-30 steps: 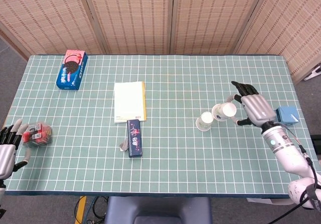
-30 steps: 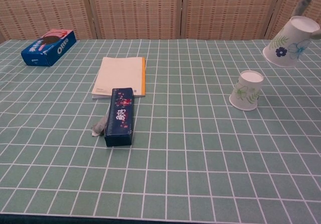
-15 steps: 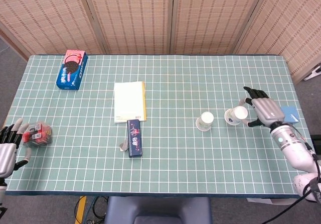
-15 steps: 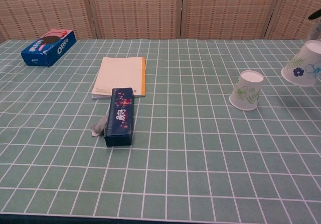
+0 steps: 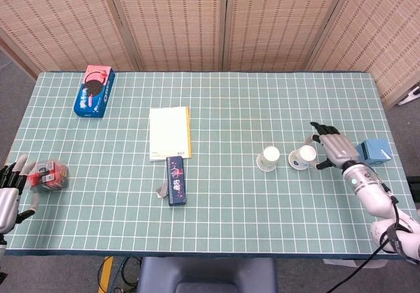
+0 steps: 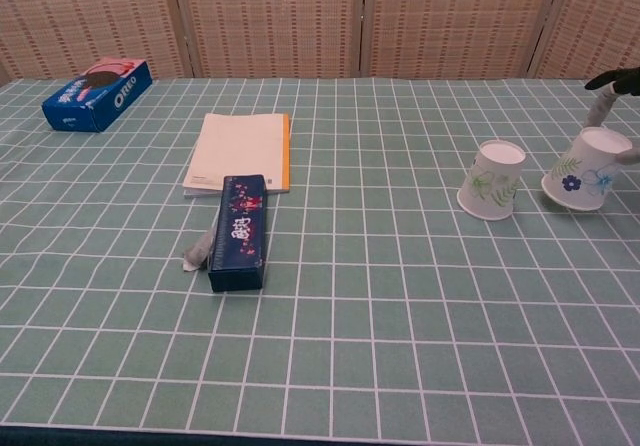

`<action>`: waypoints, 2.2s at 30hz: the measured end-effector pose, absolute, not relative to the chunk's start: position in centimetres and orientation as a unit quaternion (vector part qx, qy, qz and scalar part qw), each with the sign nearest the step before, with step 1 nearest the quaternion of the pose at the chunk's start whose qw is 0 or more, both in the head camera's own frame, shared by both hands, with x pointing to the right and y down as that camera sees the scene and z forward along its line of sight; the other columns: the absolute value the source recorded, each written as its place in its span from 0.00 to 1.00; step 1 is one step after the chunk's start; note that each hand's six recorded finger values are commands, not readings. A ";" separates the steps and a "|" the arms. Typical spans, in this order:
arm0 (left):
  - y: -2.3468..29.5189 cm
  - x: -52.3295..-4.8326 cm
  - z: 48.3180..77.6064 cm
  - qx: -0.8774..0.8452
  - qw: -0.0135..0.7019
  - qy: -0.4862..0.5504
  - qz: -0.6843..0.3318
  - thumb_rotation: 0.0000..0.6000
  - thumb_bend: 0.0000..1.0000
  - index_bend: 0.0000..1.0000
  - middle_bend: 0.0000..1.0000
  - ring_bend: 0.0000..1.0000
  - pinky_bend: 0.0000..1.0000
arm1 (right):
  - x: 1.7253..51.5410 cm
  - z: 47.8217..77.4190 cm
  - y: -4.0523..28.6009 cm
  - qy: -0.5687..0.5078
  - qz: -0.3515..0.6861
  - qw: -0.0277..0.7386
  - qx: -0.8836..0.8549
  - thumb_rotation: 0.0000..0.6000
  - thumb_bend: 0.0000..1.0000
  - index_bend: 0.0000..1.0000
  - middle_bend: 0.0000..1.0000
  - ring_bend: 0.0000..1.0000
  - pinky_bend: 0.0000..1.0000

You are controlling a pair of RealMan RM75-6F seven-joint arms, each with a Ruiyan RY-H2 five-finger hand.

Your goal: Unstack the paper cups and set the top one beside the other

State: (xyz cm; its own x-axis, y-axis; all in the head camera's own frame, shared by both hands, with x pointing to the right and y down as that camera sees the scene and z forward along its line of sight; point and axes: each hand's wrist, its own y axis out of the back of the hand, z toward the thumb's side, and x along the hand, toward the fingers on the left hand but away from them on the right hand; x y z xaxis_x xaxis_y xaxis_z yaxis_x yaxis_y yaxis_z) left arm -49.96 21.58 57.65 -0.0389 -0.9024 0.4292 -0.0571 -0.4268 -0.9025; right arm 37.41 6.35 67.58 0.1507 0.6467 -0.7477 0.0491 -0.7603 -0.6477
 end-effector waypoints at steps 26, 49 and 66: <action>21.7 -49.9 57.4 -0.597 0.356 0.404 -0.595 1.00 0.50 0.00 0.00 0.00 0.00 | 37.1 69.2 6.5 -0.213 0.613 0.223 -0.727 1.00 0.23 0.01 0.00 0.00 0.00; 21.6 -49.6 58.2 -0.602 0.350 0.391 -0.602 1.00 0.49 0.00 0.00 0.00 0.00 | 38.1 59.0 10.1 -0.305 0.531 0.357 -0.705 1.00 0.20 0.00 0.00 0.00 0.00; 21.1 -48.5 58.4 -0.617 0.356 0.386 -0.586 1.00 0.50 0.00 0.00 0.00 0.00 | 42.4 59.8 17.5 -0.348 0.540 0.410 -0.647 1.00 0.20 0.00 0.00 0.00 0.00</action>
